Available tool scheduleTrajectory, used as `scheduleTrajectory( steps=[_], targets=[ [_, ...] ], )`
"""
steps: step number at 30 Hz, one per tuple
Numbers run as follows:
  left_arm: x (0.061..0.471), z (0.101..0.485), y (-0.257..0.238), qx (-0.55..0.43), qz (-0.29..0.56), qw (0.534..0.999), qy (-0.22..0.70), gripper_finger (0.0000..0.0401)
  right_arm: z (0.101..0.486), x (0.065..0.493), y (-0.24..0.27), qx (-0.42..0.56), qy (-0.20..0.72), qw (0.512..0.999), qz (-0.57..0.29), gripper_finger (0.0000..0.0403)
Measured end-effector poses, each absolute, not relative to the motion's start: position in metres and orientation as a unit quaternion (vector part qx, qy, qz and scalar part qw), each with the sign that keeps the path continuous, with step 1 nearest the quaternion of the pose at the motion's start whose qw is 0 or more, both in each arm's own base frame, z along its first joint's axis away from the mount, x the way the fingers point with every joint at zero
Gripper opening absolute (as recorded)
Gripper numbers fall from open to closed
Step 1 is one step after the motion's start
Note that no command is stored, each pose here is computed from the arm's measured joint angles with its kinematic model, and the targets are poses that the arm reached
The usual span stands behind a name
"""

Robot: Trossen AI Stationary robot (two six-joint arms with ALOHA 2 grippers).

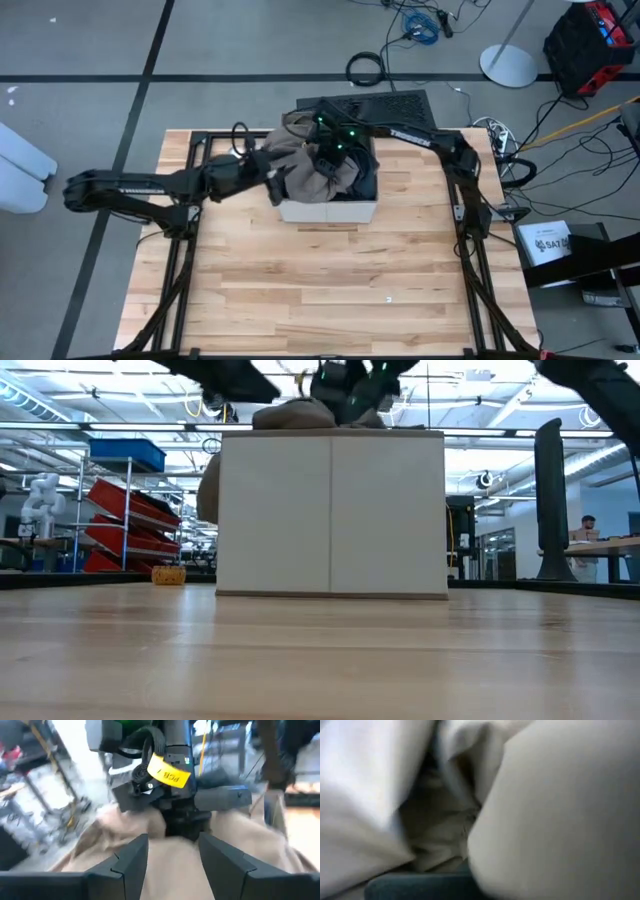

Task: Sort clothes
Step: Put the brown jacket into the laundry bin

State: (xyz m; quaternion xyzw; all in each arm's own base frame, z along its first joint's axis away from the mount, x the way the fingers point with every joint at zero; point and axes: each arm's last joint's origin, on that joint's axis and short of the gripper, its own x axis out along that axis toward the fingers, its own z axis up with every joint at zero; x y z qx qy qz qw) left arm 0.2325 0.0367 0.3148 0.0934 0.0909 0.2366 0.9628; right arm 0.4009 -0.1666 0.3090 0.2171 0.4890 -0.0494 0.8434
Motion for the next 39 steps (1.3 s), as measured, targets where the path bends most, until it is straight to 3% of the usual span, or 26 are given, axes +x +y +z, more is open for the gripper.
scheduleTrajectory(
  steps=[8, 17, 25, 31, 39],
  targets=[
    [0.207, 0.288, 0.038, 0.053, 0.288, 0.922, 0.253, 0.0187, 0.276, 0.408, -0.187, 0.254, 0.512, 0.820, -0.031, 0.0000],
    [0.173, 0.285, 0.036, 0.094, 0.338, 0.875, 0.333, 0.0187, 0.275, 0.407, -0.186, 0.242, 0.518, 0.820, -0.024, 0.0000],
    [0.172, 0.250, 0.035, 0.103, 0.337, 0.877, 0.325, 0.0187, 0.275, 0.407, -0.186, 0.244, 0.513, 0.823, -0.004, 0.0000],
    [0.175, 0.231, 0.044, 0.095, 0.380, 0.880, 0.268, 0.0187, 0.275, 0.408, -0.184, 0.243, 0.514, 0.823, -0.002, 0.0000],
    [0.186, 0.223, 0.058, 0.088, 0.334, 0.907, 0.239, 0.0180, 0.275, 0.408, -0.184, 0.250, 0.513, 0.821, -0.004, 0.0000]
  ],
)
